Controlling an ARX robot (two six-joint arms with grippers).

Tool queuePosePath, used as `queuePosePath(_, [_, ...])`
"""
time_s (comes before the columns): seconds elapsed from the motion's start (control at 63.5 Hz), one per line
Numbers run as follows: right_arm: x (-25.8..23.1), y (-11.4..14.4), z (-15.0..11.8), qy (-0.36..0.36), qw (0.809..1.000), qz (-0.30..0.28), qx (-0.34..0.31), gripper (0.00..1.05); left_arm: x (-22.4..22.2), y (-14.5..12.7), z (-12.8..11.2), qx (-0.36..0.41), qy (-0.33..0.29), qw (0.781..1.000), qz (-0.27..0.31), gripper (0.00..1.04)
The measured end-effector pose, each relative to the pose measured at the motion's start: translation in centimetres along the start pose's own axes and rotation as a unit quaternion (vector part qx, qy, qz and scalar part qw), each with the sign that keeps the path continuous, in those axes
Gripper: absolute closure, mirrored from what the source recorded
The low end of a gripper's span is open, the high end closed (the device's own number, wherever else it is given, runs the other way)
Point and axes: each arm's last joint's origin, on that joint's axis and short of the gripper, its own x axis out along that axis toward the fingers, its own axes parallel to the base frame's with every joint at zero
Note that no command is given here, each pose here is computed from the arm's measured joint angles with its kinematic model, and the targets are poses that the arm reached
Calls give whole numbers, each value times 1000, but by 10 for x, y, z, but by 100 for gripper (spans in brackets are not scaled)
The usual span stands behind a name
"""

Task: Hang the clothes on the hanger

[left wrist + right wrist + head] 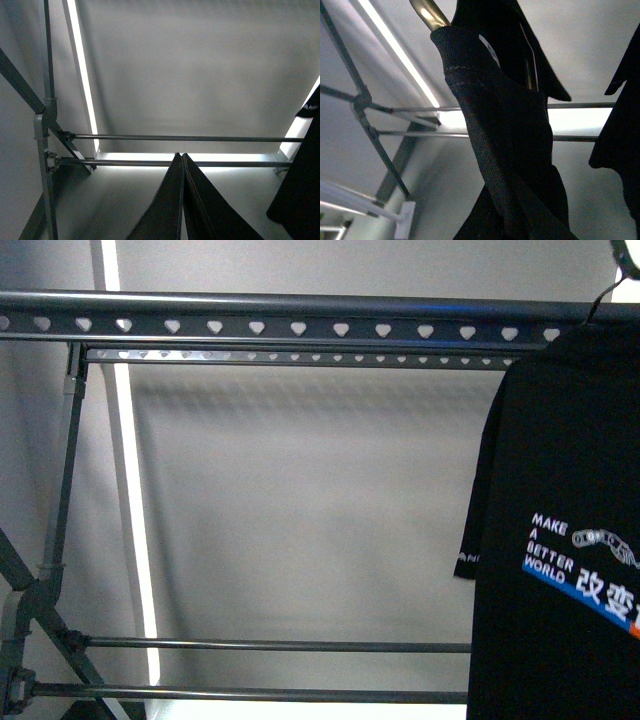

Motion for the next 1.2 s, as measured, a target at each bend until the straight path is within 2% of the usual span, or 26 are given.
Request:
queuePosePath(0.079, [7, -5, 14, -9, 998, -12, 63, 102, -13, 0, -10, 0, 0, 1000, 0, 101])
queuePosePath(0.205, [23, -8, 15, 3, 990, -12, 142, 102, -28, 0, -20, 0, -3, 1000, 1, 101])
queuePosePath(0.457, [51, -3, 14, -2, 971, 13, 240, 102, -49, 0, -34, 0, -2, 1000, 1, 101])
queuePosePath(0.693, [80, 7, 15, 1, 954, 18, 299, 102, -60, 0, -40, 0, -3, 1000, 1, 101])
queuePosePath(0.961, [109, 21, 1, 20, 943, 15, 333, 102, -70, 0, -48, 0, -10, 1000, 1, 101])
queuePosePath(1.198, [128, 26, -7, 25, 933, 20, 358, 102, -76, 0, -46, 0, -16, 1000, 1, 101])
